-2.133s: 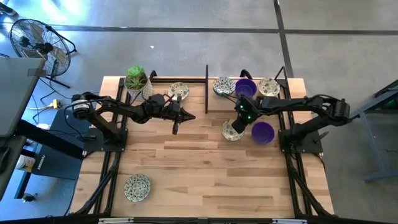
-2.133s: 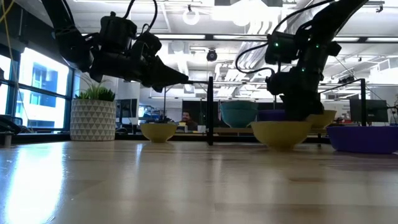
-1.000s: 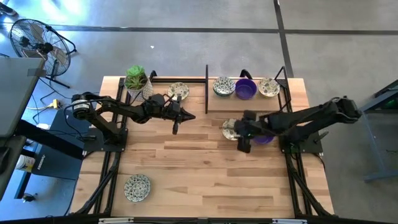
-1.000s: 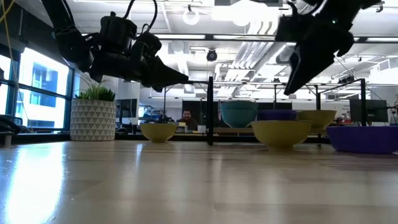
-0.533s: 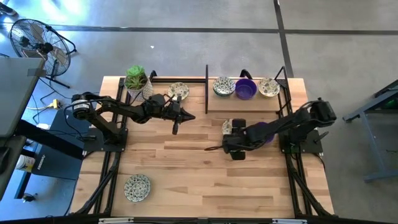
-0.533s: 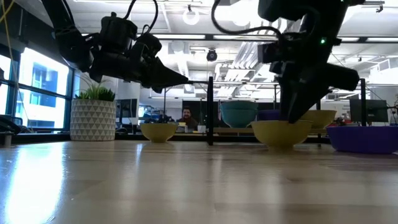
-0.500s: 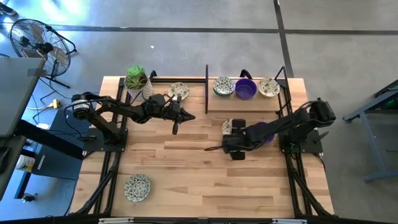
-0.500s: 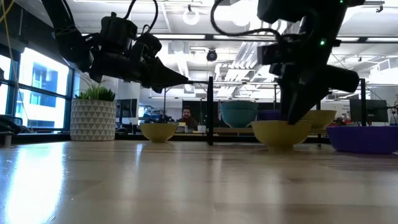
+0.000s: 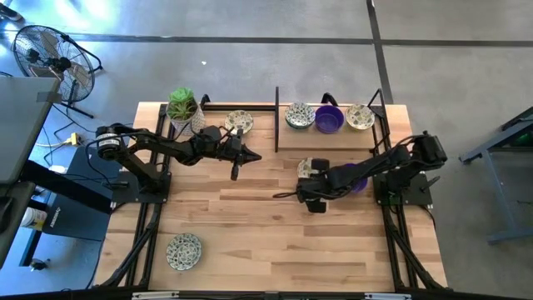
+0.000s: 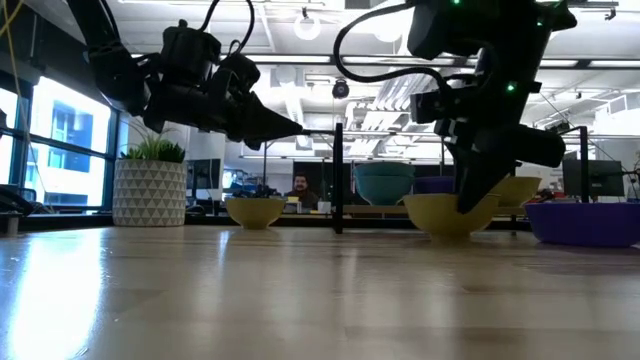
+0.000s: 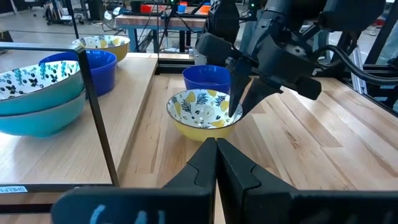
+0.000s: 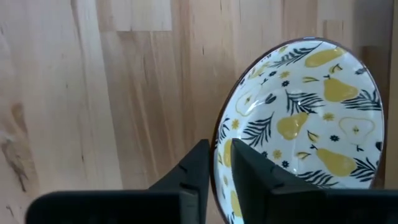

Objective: Pick & Place Mini bowls
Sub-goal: Stack the bottom yellow bowl on top of the yellow bowl on the shelf

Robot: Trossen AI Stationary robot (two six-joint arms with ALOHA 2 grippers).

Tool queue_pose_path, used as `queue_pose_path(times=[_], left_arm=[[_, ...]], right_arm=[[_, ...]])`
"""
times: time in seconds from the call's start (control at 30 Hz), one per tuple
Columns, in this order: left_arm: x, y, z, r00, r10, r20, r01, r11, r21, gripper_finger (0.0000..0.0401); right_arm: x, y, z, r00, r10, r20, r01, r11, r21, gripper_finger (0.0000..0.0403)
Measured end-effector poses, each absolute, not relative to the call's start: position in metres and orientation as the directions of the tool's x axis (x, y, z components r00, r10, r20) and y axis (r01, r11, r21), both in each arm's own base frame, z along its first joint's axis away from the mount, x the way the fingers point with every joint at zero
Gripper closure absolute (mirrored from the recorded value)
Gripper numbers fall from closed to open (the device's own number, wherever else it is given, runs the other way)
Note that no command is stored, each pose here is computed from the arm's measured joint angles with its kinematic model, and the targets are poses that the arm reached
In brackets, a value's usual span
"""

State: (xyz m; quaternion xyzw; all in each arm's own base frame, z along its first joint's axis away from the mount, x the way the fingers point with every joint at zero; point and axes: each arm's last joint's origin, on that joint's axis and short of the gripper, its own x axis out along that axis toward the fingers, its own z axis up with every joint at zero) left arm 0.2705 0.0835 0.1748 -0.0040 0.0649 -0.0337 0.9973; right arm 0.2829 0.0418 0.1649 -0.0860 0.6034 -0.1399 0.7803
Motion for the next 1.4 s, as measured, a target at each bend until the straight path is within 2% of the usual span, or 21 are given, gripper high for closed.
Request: queue_pose_path(times=[0.27,0.43,0.6,0.87,1.0,1.17,1.4], left_arm=[[0.27,0.083,0.174,0.989,-0.068,-0.132,0.066,0.998,-0.014,0.0401],[0.27,0.083,0.174,0.989,-0.068,-0.133,0.066,0.998,-0.014,0.0401],[0.27,0.083,0.174,0.989,-0.068,-0.133,0.066,0.998,-0.014,0.0401],[0.27,0.083,0.174,0.988,-0.073,-0.132,0.072,0.997,-0.018,0.0401],[0.27,0.083,0.174,0.989,-0.074,-0.132,0.072,0.997,-0.018,0.0401],[0.27,0.083,0.174,0.988,-0.074,-0.132,0.072,0.997,-0.019,0.0401],[0.27,0.083,0.174,0.988,-0.074,-0.132,0.072,0.997,-0.019,0.0401]], right_arm=[[0.284,0.039,0.165,0.235,-0.328,-0.915,0.129,0.943,-0.305,0.0389],[0.283,0.039,0.168,0.242,-0.321,-0.916,0.128,0.946,-0.298,0.0394],[0.282,0.038,0.17,0.244,-0.27,-0.932,0.149,0.96,-0.239,0.0373],[0.282,0.035,0.167,0.22,-0.277,-0.935,0.147,0.957,-0.249,0.0311],[0.28,0.03,0.161,0.216,-0.259,-0.941,0.152,0.961,-0.23,0.0303],[0.275,0.027,0.154,0.205,-0.272,-0.94,0.146,0.958,-0.245,0.0324],[0.276,0.029,0.156,0.223,-0.284,-0.933,0.123,0.957,-0.262,0.0392]])
